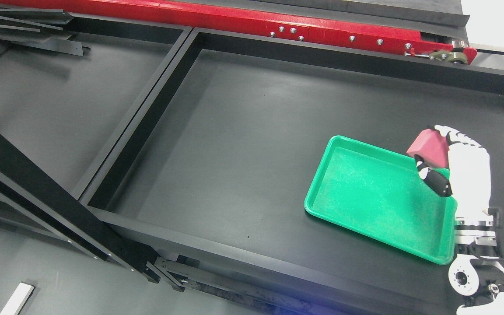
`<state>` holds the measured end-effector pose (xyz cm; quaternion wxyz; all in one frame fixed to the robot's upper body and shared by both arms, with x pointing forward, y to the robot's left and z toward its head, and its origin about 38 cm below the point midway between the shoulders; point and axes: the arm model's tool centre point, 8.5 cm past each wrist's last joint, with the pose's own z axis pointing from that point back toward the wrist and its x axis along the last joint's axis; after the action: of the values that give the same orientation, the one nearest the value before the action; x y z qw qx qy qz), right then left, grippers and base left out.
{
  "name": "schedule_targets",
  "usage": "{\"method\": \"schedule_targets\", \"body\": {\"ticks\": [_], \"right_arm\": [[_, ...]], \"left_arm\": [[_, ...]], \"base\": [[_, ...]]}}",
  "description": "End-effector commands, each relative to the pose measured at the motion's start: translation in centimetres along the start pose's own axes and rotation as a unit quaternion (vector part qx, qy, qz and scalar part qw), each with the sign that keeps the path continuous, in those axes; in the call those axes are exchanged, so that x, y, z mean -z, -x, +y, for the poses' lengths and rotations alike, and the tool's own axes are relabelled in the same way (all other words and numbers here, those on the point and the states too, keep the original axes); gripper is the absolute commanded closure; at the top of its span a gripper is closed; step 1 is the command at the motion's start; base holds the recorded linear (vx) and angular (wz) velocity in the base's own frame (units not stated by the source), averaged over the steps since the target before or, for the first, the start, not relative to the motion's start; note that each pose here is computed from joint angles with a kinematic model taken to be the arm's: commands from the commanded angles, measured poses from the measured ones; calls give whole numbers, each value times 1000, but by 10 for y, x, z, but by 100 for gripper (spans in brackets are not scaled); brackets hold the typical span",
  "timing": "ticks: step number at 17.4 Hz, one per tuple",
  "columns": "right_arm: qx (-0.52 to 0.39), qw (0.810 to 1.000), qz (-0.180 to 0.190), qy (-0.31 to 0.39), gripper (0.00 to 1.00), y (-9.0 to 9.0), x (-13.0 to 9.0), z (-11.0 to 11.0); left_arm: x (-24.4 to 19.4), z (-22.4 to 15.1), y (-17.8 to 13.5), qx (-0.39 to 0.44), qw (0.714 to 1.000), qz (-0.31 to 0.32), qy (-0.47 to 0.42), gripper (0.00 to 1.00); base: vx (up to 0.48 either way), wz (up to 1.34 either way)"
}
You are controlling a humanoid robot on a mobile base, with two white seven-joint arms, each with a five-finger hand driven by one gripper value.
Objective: Pick pink block from left shelf to tray
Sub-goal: 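Close the right hand on the pink block and lift it, then carry the pink block in the right hand while turning toward the table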
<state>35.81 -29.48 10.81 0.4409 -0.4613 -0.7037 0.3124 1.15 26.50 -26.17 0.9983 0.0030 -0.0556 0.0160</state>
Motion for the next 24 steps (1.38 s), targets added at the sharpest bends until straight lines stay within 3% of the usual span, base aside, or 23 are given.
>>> {"method": "schedule_targets", "body": {"ticks": [1,24], "right_arm": [[2,994,-12,108,98,-13,-6,-41],[15,995,3,100,98,-16,-17,-33]], "left_arm": [[1,11,-21,3,1000,-21,-8,0],[1,11,-21,3,1000,-21,-8,0]], "base": [[0,0],[-38,147]]}}
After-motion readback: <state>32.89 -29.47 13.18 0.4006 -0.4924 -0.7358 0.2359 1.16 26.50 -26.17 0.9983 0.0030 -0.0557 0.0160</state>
